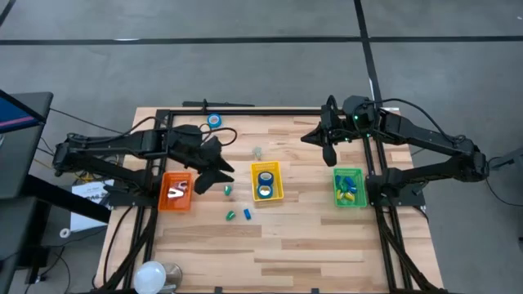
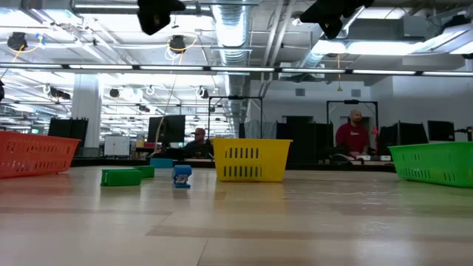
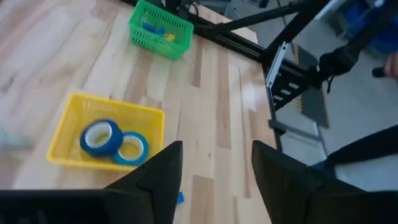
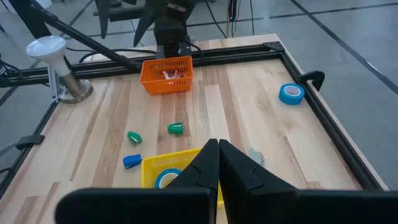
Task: Pick and place Stapler, Stapler remover, tape
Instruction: Put the green stapler into the green basket
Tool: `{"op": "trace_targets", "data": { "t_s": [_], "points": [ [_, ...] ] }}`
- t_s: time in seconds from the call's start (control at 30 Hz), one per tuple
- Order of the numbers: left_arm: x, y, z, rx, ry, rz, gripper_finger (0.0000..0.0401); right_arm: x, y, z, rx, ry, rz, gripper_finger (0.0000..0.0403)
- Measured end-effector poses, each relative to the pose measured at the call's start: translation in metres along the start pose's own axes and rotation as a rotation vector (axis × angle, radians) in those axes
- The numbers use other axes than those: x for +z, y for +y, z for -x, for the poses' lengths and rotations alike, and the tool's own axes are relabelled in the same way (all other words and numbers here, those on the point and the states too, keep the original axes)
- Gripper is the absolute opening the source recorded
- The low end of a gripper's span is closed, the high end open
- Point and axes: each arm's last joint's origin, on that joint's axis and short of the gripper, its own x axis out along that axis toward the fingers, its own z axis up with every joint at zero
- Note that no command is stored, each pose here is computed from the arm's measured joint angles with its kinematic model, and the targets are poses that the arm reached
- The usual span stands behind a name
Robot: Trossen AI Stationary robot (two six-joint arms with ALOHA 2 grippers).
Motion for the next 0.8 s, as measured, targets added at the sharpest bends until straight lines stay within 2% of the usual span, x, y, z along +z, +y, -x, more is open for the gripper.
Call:
{"op": "trace_targets", "data": {
  "t_s": [0.2, 0.33, 0.5, 0.63, 0.8],
  "points": [
    [0.007, 0.001, -0.012, 0.009, 0.025, -0.108, 0.0229, 0.000, 0.000, 0.000, 0.000, 0.004, -0.005, 0.0000],
    [0.005, 0.006, -0.021, 0.031, 0.073, -0.104, 0.0274, -0.001, 0.000, 0.000, 0.001, 0.008, -0.011, 0.0000],
    [-0.004, 0.019, -0.033, 0.083, 0.202, -0.110, 0.0318, -0.001, 0.000, 0.000, 0.001, 0.008, -0.012, 0.0000],
    [-0.013, 0.028, -0.047, 0.105, 0.316, -0.168, 0.0325, -0.001, 0.000, 0.000, 0.000, 0.008, -0.012, 0.0000],
    [-0.025, 0.038, -0.066, 0.127, 0.450, -0.232, 0.0313, -0.001, 0.000, 0.000, 0.001, 0.007, -0.012, 0.0000]
  ]
}}
